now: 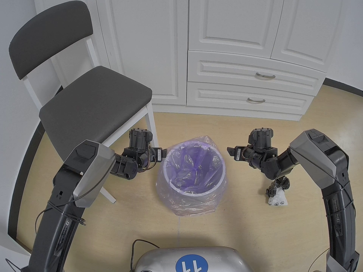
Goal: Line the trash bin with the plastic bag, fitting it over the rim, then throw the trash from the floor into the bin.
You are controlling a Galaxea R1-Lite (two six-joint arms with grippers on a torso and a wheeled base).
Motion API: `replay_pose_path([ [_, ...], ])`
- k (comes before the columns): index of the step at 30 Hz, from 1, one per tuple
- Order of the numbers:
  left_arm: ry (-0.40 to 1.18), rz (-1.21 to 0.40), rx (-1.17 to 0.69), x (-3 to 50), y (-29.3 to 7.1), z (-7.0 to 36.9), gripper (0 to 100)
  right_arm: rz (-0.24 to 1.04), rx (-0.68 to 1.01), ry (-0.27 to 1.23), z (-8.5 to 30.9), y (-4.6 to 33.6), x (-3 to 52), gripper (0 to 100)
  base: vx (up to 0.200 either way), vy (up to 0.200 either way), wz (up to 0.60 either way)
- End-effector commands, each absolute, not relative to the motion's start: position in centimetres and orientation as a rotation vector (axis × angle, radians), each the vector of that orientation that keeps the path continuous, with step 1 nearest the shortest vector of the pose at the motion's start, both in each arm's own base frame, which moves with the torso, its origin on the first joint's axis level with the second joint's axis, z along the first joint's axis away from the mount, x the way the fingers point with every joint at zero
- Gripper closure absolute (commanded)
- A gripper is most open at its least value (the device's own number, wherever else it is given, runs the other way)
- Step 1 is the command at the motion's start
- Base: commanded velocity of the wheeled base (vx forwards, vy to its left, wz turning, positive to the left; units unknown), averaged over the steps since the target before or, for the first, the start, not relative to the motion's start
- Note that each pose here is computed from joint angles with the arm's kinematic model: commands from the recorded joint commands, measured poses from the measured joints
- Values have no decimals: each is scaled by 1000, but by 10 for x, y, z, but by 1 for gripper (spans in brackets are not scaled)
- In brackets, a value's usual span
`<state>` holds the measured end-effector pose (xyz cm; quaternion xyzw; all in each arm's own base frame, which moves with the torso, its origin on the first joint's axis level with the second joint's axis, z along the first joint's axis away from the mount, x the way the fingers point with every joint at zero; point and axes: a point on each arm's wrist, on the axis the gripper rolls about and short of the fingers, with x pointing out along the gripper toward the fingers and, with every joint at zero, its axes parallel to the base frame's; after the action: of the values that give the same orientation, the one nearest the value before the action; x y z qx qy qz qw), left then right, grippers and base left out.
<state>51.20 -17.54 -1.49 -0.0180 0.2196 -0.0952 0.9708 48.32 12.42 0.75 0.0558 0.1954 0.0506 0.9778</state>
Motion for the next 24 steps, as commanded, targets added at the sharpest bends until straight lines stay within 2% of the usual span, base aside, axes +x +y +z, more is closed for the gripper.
replay_pose_path([
  [1,461,-183,-35,514,-172,-27,0,101,112,396,6,124,483,0,0,0,0],
  [24,502,-152,-43,522,-167,-67,0,99,111,399,5,124,483,0,0,0,0],
])
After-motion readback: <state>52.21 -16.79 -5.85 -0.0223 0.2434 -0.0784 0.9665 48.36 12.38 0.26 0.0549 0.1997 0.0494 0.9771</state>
